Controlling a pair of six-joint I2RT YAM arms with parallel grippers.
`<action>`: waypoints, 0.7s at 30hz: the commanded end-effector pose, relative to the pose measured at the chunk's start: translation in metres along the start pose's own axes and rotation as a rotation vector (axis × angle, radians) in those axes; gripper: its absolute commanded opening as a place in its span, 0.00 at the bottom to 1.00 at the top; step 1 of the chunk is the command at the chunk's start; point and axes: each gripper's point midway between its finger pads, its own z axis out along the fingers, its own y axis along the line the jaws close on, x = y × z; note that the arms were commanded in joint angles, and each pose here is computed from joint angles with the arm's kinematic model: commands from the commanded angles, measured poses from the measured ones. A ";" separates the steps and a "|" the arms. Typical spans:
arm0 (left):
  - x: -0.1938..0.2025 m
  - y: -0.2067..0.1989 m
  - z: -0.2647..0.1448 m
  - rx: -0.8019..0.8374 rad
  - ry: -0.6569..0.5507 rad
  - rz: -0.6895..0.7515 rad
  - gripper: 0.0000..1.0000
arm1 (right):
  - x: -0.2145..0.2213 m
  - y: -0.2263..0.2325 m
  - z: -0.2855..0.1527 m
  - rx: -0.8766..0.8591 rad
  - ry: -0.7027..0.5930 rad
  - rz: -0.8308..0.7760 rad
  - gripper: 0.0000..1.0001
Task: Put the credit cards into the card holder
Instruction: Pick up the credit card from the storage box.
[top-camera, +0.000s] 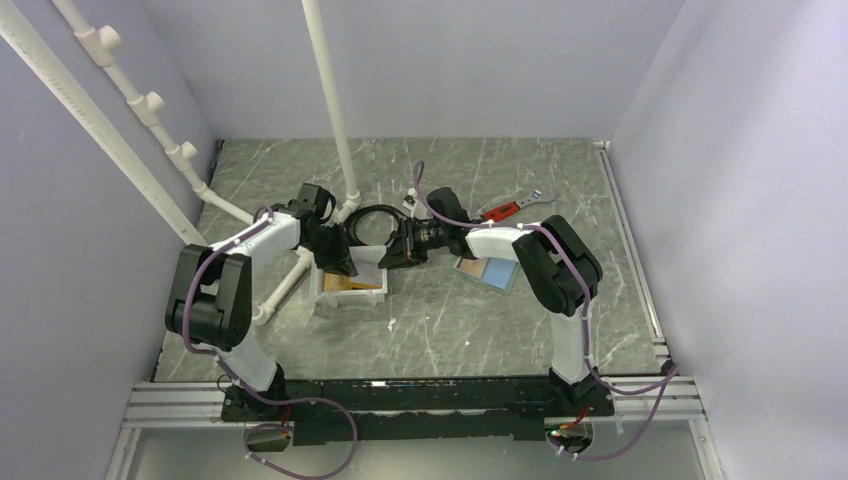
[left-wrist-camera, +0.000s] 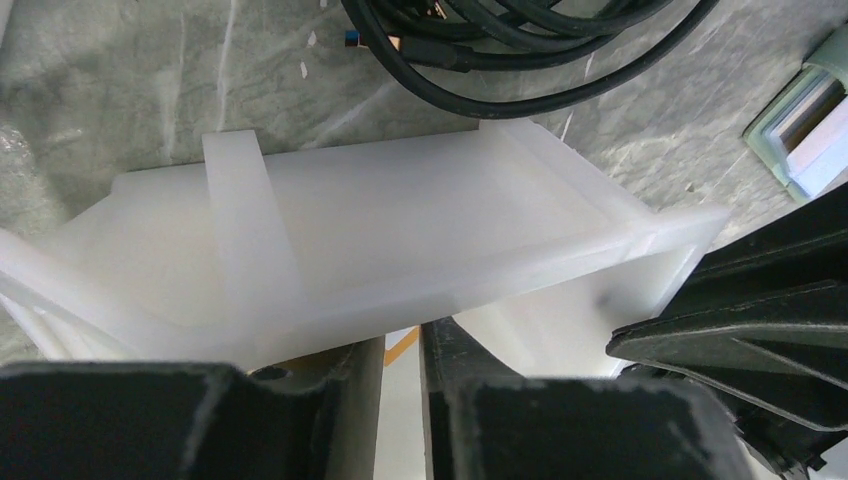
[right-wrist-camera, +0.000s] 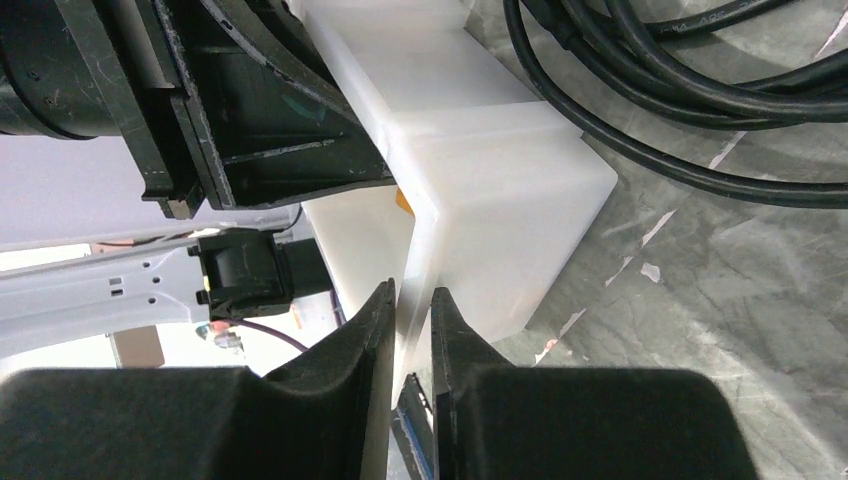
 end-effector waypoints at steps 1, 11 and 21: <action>-0.008 -0.052 -0.010 0.201 -0.036 0.044 0.17 | 0.000 0.014 0.018 -0.050 0.007 -0.085 0.08; -0.007 -0.057 -0.017 0.211 -0.035 0.014 0.07 | 0.002 0.012 0.018 -0.045 0.011 -0.080 0.07; 0.000 -0.050 -0.028 0.152 -0.006 -0.015 0.00 | 0.004 0.011 0.015 -0.027 0.007 -0.088 0.06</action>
